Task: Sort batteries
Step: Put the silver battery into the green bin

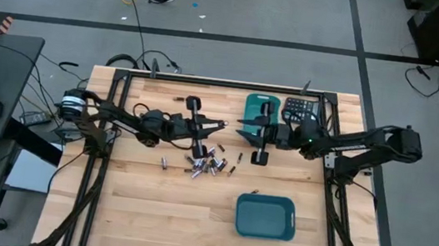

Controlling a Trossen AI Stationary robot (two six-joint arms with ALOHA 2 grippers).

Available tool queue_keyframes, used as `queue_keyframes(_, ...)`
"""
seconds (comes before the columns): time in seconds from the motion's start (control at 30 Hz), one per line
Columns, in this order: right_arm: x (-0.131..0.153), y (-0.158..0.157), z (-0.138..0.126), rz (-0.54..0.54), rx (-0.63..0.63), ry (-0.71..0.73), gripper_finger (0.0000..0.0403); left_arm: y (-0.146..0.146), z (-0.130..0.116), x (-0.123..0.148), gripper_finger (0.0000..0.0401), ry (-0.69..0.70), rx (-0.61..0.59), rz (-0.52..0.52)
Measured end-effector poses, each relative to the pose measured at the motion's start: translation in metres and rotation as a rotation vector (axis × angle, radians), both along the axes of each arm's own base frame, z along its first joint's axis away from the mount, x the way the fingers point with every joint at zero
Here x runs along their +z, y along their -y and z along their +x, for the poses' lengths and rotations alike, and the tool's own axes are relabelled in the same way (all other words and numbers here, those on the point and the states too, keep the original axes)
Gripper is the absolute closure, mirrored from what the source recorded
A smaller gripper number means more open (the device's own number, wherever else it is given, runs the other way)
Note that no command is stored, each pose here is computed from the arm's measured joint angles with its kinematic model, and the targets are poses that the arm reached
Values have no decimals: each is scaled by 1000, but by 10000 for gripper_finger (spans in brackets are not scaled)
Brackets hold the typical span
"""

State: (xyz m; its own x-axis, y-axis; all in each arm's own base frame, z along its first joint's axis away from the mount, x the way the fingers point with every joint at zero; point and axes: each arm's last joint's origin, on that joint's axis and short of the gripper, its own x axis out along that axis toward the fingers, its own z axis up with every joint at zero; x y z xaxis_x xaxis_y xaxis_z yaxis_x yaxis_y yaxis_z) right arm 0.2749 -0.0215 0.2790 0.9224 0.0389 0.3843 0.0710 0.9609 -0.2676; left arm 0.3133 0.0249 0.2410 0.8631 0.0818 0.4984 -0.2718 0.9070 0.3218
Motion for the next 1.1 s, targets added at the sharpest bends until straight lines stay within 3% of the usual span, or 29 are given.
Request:
queue_keyframes(0.17,2,1,8,27,9,-4,253,-1,14,-4,367,11,2,4)
queue_keyframes(0.4,3,2,8,44,-12,-2,226,-1,15,-4,366,21,0,19)
queue_keyframes(0.7,-1,2,10,76,-3,-45,226,-2,35,12,366,-28,3,31)
queue_keyframes(1.1,-2,0,10,67,-1,-53,235,-2,35,15,366,-7,-20,42)
